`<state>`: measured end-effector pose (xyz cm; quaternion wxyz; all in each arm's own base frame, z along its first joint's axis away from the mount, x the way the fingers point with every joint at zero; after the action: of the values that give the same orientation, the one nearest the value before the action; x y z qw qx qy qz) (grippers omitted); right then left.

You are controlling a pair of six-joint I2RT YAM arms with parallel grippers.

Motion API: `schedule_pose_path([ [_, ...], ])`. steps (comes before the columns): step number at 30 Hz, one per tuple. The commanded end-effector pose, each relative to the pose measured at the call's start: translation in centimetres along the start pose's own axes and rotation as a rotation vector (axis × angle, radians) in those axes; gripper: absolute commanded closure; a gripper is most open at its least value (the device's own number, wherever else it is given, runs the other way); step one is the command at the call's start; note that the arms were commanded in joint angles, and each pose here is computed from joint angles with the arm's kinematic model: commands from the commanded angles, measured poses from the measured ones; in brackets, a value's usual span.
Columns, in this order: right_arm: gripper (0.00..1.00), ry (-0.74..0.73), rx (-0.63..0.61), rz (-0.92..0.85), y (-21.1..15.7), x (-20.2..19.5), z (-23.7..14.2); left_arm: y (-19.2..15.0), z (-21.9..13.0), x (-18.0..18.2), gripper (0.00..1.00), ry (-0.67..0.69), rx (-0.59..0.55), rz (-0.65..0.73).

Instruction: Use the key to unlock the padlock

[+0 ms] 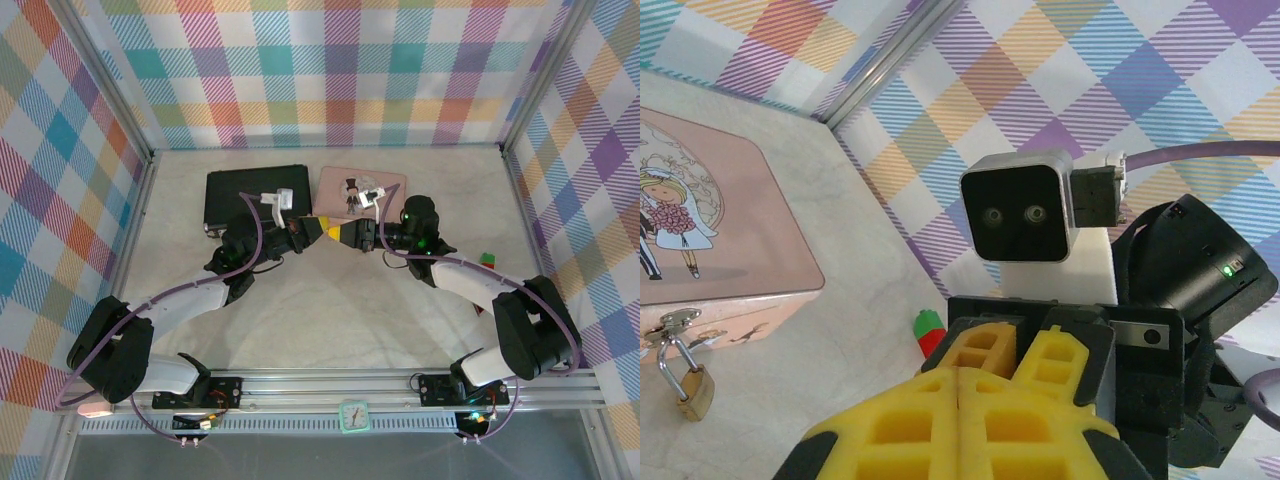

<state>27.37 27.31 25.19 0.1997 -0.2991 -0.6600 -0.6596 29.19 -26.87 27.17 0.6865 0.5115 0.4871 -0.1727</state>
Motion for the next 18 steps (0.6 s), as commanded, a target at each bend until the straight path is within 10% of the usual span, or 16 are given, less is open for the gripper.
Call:
schedule_pose_path([
  [1,0.93,0.034,-0.001,-0.029,0.1,0.6,0.2,0.9,-0.6,-1.2,1.0,-0.043,-0.041,0.022],
  [4,1.0,0.019,-0.001,-0.051,0.2,0.8,0.1,1.0,-0.7,-1.0,0.91,-0.03,-0.057,0.005],
  [7,1.0,-0.02,0.026,-0.084,0.1,0.8,-0.2,1.8,-1.6,-0.3,0.35,0.008,-0.115,-0.028],
  [10,1.0,-0.077,0.062,-0.133,0.0,1.0,-0.7,3.0,-2.9,0.8,0.08,0.033,-0.175,-0.076],
  [18,1.0,-0.326,0.156,-0.279,-0.1,-0.1,-2.7,3.0,-3.1,3.5,0.08,0.082,-0.169,-0.176],
])
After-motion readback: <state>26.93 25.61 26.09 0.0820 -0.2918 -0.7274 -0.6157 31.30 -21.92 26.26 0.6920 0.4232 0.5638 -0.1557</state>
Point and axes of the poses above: each hand's point on the last joint's axis, 136 mm out from that joint toward the fingers, its own z axis out along the fingers, its own x axis along the line the jaws close on, y = z × x, the point moved 3 cm from there along -z, back along the fingers, and after that the axes turned 11 degrees about -z, right-handed, at the moved point
